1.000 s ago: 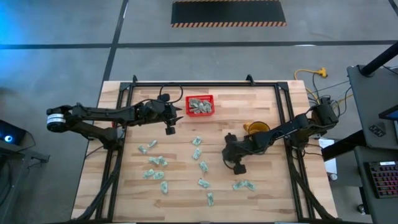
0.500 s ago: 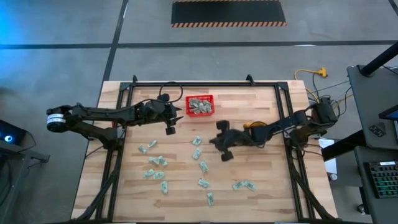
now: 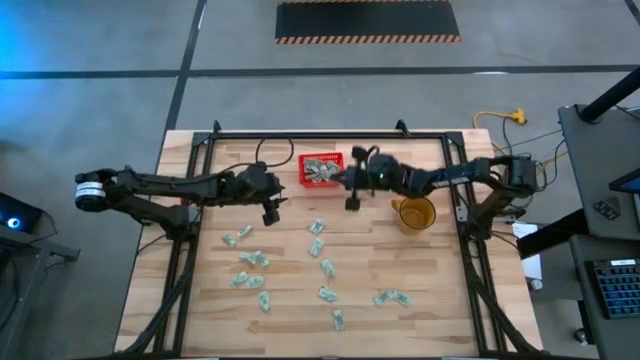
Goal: Pick and place Stevia / Truvia into bins
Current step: Put the white stevia packet into the red bin
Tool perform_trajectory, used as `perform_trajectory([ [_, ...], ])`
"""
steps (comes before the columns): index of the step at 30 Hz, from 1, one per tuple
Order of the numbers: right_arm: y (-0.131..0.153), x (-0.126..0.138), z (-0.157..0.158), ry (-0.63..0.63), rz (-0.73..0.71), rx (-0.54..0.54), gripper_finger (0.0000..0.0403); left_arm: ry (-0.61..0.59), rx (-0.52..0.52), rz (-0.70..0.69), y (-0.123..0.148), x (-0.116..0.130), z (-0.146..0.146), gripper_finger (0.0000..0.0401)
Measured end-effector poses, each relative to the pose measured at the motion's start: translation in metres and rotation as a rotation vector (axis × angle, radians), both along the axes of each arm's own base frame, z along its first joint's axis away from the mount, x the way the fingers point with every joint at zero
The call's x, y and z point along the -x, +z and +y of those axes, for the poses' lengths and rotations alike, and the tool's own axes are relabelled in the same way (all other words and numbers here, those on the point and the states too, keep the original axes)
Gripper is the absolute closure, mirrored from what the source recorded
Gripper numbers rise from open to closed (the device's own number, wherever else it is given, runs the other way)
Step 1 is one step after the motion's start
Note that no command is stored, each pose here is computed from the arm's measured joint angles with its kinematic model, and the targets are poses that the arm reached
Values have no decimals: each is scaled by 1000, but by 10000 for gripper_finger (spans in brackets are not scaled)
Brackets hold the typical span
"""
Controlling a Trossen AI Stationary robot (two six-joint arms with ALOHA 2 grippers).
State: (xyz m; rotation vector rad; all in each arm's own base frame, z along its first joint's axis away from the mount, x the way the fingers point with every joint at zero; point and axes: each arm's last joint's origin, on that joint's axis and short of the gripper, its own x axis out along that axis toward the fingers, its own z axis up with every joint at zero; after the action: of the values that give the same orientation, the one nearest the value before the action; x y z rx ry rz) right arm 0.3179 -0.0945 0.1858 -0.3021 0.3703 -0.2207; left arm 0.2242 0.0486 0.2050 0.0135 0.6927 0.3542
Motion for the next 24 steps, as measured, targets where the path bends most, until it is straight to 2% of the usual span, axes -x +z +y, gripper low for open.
perform_trajectory([
  [7,6,10,-34,-95,-107,-97,394,-6,33,25,-12,4,-7,255],
  [13,-2,3,-48,-159,-158,-204,394,-8,27,16,-9,3,-7,255],
  [20,-16,-26,-63,-187,-40,-265,394,-11,27,34,-11,4,-7,255],
  [24,-20,-37,-73,-229,23,-334,394,-10,32,63,-14,6,-8,255],
])
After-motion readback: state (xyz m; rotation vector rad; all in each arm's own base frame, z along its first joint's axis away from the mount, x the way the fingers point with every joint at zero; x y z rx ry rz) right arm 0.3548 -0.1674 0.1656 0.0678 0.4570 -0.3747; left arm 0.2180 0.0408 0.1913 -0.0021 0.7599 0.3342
